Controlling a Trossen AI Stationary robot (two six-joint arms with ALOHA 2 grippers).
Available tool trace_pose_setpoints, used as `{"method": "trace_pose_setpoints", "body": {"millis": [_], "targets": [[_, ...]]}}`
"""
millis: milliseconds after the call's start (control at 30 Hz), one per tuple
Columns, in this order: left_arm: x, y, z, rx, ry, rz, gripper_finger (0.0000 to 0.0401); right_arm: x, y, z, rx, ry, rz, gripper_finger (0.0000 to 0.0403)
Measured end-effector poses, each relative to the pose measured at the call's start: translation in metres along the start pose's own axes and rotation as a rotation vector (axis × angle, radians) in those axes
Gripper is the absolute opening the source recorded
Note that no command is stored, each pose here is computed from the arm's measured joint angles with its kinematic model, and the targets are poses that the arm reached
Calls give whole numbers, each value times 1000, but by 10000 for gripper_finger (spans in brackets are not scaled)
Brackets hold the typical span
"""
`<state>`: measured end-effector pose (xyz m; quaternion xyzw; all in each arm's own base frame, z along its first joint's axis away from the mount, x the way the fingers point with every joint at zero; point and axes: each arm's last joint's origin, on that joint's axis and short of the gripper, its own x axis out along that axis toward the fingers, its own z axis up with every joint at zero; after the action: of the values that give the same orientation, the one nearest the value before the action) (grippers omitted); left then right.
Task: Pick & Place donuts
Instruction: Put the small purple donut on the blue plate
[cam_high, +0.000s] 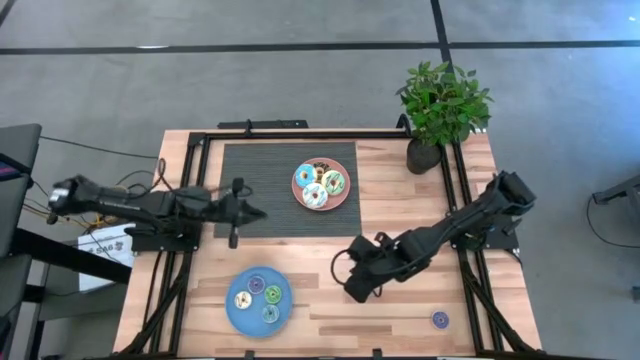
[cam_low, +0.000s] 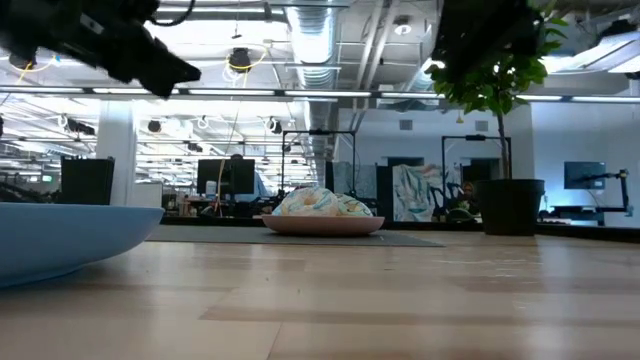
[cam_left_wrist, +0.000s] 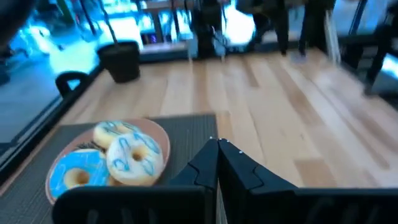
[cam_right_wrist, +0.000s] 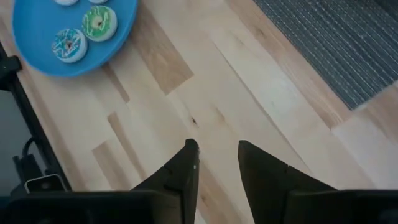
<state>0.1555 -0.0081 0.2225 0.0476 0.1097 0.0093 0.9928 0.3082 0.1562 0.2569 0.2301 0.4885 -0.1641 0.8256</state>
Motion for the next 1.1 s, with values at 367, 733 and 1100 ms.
{"method": "trace_pose_setpoints", "body": {"millis": [367,733,1100], "targets": [[-43,15,-40,-169,-212,79,0,-20,-18,-8,40,68,-75,102],[-42,11,-68,-136,-214,46,0,-31,-20,-23,102,150,-107,102],[-41,11,-69,-129,-205,69,0,-47,-20,-54,61,227,-196,102]]}}
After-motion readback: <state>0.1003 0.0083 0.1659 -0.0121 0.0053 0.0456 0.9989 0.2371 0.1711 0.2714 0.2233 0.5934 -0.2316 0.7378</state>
